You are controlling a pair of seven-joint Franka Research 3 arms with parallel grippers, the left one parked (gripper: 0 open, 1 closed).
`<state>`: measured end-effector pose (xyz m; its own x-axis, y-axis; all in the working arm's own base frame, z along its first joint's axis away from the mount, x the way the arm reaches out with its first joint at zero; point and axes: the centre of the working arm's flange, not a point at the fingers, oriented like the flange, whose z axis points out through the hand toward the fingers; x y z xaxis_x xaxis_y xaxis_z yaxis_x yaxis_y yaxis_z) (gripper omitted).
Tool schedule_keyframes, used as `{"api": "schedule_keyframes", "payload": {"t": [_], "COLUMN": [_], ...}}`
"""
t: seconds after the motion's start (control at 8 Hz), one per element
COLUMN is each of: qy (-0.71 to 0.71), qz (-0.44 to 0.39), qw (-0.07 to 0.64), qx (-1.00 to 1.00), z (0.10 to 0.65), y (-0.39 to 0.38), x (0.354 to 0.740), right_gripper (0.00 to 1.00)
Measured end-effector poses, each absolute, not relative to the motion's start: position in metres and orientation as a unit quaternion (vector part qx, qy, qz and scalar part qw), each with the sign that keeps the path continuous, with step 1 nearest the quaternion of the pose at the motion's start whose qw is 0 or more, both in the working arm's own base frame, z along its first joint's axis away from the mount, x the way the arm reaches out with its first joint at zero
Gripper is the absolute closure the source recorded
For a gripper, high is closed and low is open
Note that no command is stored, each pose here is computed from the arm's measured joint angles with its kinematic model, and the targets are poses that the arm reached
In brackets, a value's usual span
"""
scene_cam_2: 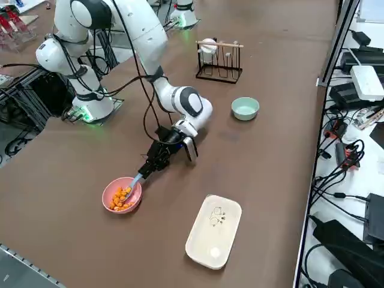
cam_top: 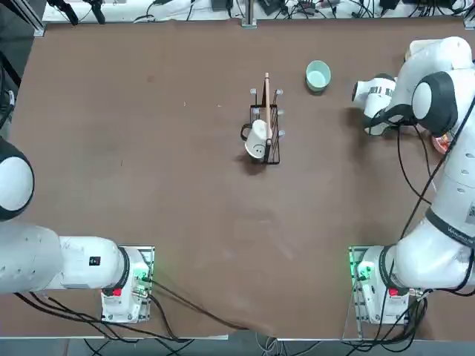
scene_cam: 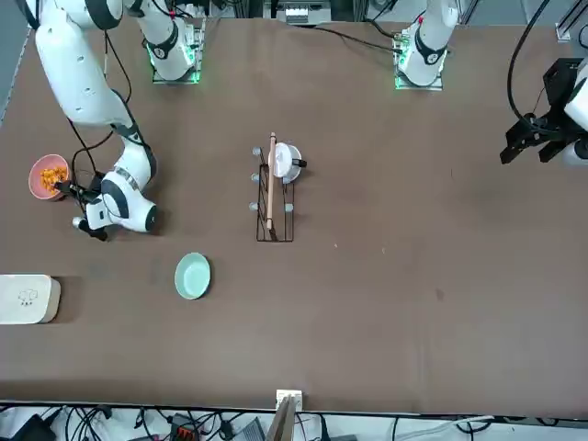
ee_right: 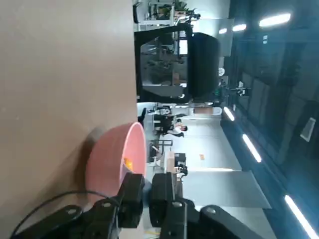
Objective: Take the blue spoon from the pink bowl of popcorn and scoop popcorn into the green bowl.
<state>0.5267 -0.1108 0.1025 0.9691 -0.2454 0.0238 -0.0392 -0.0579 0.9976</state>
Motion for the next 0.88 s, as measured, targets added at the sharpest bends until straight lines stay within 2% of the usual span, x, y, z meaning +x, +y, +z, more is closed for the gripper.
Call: {"api": "schedule_keyframes", "payload": {"t": [0.88], "qy": [-0.085], "qz": [-0.086], "qw": [0.715], "qx": [0.689], "z": [0.159], "y": [-0.042], "x": [0.573], "right_gripper": [0.89]}}
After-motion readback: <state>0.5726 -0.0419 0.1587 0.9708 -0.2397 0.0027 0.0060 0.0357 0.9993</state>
